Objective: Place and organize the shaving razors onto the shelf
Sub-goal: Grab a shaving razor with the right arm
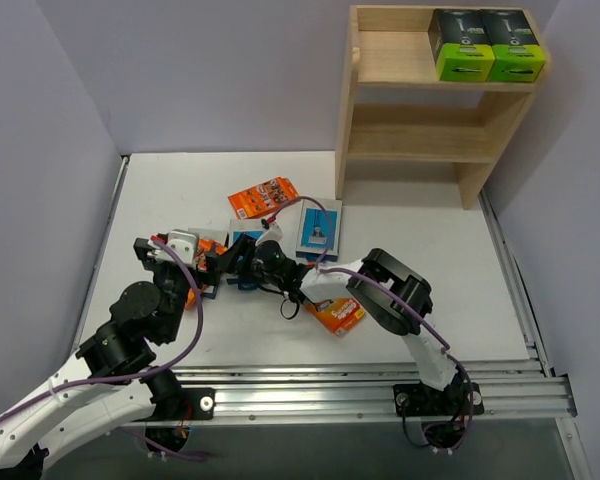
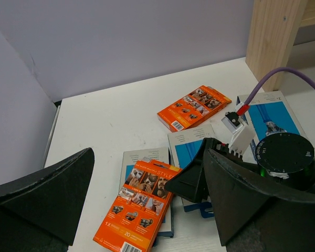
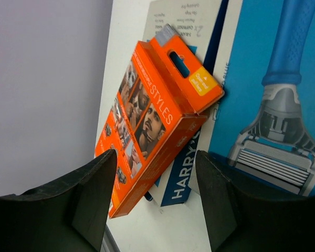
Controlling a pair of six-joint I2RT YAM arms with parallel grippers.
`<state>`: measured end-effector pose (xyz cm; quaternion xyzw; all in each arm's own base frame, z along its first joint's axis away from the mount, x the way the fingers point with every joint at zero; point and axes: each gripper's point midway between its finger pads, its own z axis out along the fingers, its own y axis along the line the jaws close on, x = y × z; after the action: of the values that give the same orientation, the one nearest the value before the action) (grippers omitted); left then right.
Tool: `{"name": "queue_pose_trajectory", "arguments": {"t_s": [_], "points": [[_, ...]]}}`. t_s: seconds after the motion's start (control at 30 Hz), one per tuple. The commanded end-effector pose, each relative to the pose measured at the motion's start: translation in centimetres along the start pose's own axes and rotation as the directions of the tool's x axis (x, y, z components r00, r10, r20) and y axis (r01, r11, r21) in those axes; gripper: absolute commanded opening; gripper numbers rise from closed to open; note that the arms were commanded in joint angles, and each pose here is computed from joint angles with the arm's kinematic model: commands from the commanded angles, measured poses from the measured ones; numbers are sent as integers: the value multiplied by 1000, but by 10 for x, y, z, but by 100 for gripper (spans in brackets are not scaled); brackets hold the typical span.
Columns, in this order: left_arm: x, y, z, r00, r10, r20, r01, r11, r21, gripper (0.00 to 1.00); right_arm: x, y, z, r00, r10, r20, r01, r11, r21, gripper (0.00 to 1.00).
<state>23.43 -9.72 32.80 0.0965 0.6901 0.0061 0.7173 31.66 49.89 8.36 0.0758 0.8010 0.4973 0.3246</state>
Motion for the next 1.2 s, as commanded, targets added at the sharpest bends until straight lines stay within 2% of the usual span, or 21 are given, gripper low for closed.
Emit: {"name": "queue_pose_trajectory", "arguments": {"t_s": [0.0, 0.77, 1.17], "points": [[-13, 6, -2, 998, -37, 43, 37, 999, -15, 94, 3, 19, 6, 1000, 23, -11, -24, 999, -37, 57], [-16, 2, -6, 998, -42, 54, 41, 999, 18, 94, 37, 4, 30, 993, 97, -70, -96, 995, 18, 56], [-16, -1, -8, 998, -37, 55, 36, 999, 30, 94, 37, -22, 37, 993, 97, -65, -87, 986, 141, 54]]}}
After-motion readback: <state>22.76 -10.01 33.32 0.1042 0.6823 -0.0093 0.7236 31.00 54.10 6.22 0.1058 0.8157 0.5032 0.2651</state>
